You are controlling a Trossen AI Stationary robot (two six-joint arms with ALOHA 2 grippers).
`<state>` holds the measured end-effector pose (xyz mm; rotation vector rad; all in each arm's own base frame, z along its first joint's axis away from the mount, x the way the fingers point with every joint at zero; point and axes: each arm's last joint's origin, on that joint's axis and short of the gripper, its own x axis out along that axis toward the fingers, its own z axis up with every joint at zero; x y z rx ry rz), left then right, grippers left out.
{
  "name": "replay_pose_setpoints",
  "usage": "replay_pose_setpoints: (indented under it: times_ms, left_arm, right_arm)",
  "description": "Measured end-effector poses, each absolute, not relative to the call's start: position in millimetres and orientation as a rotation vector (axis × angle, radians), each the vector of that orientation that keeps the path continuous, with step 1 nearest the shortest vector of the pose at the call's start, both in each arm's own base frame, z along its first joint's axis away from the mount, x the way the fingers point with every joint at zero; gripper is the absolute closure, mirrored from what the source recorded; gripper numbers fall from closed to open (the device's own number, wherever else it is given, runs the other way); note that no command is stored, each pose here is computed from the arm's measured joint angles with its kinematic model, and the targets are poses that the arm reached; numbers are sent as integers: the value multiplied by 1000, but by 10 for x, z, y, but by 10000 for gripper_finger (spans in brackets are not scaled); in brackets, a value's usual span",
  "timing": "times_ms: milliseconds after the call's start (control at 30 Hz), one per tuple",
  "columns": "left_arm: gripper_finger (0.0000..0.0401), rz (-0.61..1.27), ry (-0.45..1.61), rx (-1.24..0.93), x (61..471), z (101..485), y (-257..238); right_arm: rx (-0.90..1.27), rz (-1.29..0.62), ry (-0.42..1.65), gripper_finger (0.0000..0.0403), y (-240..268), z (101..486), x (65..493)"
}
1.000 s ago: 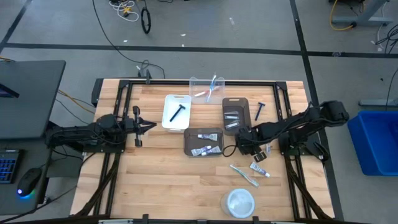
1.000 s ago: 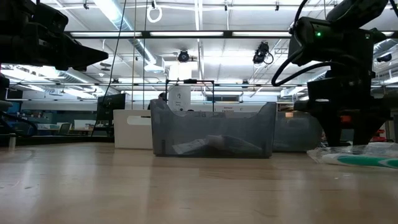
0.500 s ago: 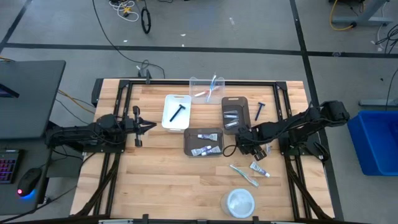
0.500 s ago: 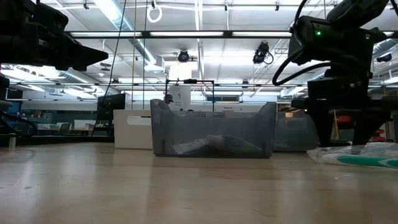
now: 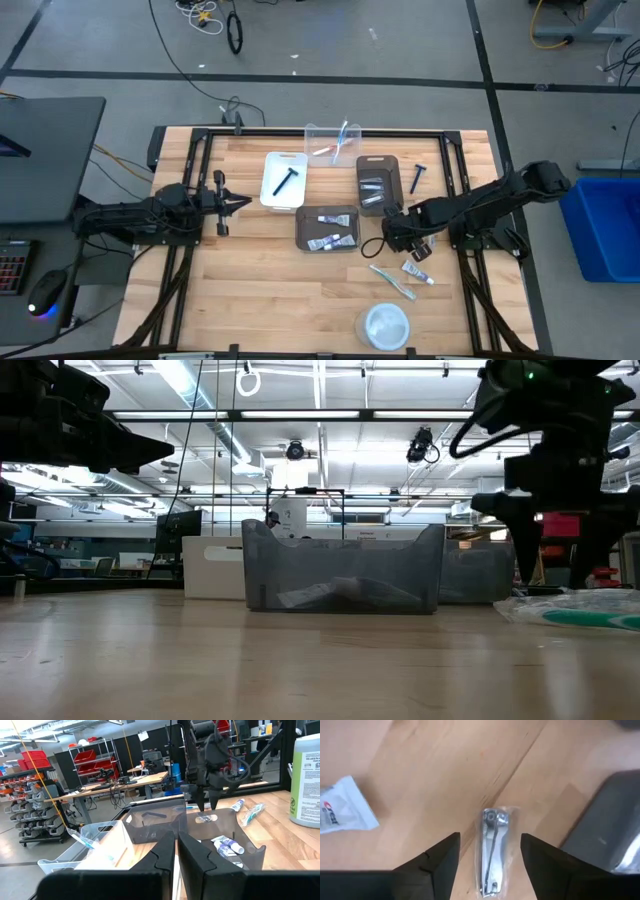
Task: Pick & Place Travel size toiletries
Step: Put the silver nail cutter into the top black bin
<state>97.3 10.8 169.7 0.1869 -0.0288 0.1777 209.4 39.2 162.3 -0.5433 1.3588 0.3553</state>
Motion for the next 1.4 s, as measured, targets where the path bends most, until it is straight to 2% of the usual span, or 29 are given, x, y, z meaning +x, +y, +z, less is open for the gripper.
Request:
replay_pose_setpoints:
  times_ms: [233, 667, 1400]
  left_arm:
    - [374, 178, -29, 187, 973, 1698, 108]
    - [374, 178, -30, 187, 973, 1698, 108]
    - [374, 178, -29, 187, 973, 1698, 108]
  right_arm:
    - [-577, 400, 1363, 190, 534, 1640, 2098]
    - [-687, 410, 1505, 169, 578, 1429, 2305]
    - [-659, 495, 1511, 214, 425, 1351, 2332]
